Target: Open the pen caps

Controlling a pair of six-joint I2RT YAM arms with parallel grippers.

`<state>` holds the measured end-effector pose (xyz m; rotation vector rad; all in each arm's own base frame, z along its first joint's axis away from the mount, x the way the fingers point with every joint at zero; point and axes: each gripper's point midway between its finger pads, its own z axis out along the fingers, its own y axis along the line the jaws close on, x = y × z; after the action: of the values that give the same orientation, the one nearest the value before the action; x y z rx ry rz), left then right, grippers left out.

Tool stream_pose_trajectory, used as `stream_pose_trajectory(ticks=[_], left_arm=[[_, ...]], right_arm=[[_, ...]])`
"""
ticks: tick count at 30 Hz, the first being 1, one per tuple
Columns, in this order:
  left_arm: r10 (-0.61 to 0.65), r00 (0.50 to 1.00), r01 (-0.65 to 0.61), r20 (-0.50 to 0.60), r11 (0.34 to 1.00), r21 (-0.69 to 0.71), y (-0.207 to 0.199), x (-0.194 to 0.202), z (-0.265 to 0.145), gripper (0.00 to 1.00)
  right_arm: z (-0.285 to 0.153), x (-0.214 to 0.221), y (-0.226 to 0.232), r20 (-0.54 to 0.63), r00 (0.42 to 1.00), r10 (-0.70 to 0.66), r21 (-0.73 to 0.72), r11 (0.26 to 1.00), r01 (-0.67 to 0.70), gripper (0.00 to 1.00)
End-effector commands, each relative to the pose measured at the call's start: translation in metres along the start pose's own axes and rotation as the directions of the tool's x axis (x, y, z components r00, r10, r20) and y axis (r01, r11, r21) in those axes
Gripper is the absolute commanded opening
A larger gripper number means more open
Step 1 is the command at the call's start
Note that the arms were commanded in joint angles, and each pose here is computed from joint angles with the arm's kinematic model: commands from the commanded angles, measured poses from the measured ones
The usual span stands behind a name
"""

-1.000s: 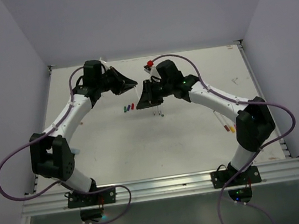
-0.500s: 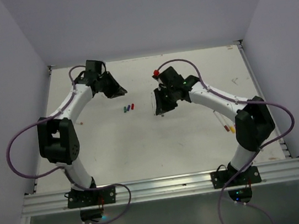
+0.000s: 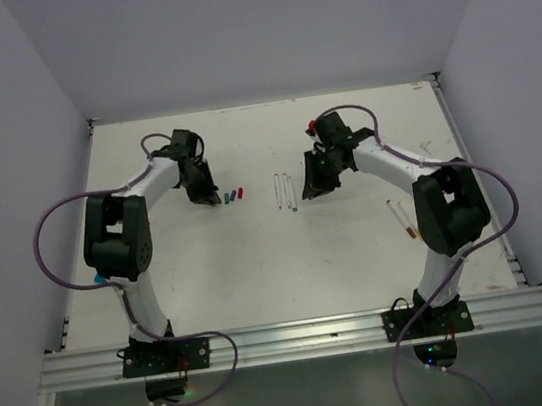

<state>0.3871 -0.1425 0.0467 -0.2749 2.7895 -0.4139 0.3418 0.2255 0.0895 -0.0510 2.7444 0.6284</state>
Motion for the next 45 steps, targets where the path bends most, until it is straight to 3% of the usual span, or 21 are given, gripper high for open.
stream_pose_trajectory(ticks=[1, 7, 10, 14, 17, 29, 41, 45], left_arm=[[0.061, 0.998, -0.061, -0.002, 0.998, -0.022, 0.003, -0.007, 0.013, 0.00], [0.060, 0.998, -0.061, -0.026, 0.998, -0.024, 0.002, -0.009, 0.024, 0.05], [0.057, 0.998, -0.057, -0.031, 0.998, -0.019, 0.001, -0.010, 0.028, 0.13], [0.051, 0.998, -0.052, -0.037, 0.999, -0.012, 0.001, -0.008, 0.031, 0.17], [0.046, 0.998, -0.046, -0.035, 0.999, -0.015, 0.002, -0.006, 0.030, 0.28], [0.014, 1.000, -0.014, -0.001, 1.000, 0.003, -0.002, -0.007, 0.022, 0.44], [-0.008, 0.996, 0.006, 0.084, 1.000, 0.025, -0.011, -0.019, -0.022, 0.48], [-0.029, 0.994, 0.027, 0.107, 1.000, 0.015, -0.003, -0.022, -0.034, 0.50]], right_arm=[[0.011, -0.003, 0.001, -0.006, 0.999, 0.033, -0.050, 0.998, -0.033, 0.00], [0.025, -0.010, -0.005, -0.012, 0.999, 0.037, -0.041, 0.998, -0.037, 0.00], [0.033, -0.008, -0.009, -0.030, 0.999, 0.033, -0.038, 0.999, -0.034, 0.00], [0.039, -0.004, -0.014, -0.052, 0.998, 0.036, -0.035, 0.999, -0.037, 0.00], [0.043, 0.001, -0.017, -0.064, 0.997, 0.036, -0.032, 0.999, -0.038, 0.00], [0.060, 0.009, -0.024, -0.108, 0.994, 0.021, -0.047, 0.999, -0.027, 0.00], [0.072, -0.001, -0.029, -0.122, 0.992, -0.014, -0.021, 1.000, 0.011, 0.11], [0.071, 0.000, -0.028, -0.123, 0.992, -0.010, -0.027, 1.000, 0.007, 0.19]])
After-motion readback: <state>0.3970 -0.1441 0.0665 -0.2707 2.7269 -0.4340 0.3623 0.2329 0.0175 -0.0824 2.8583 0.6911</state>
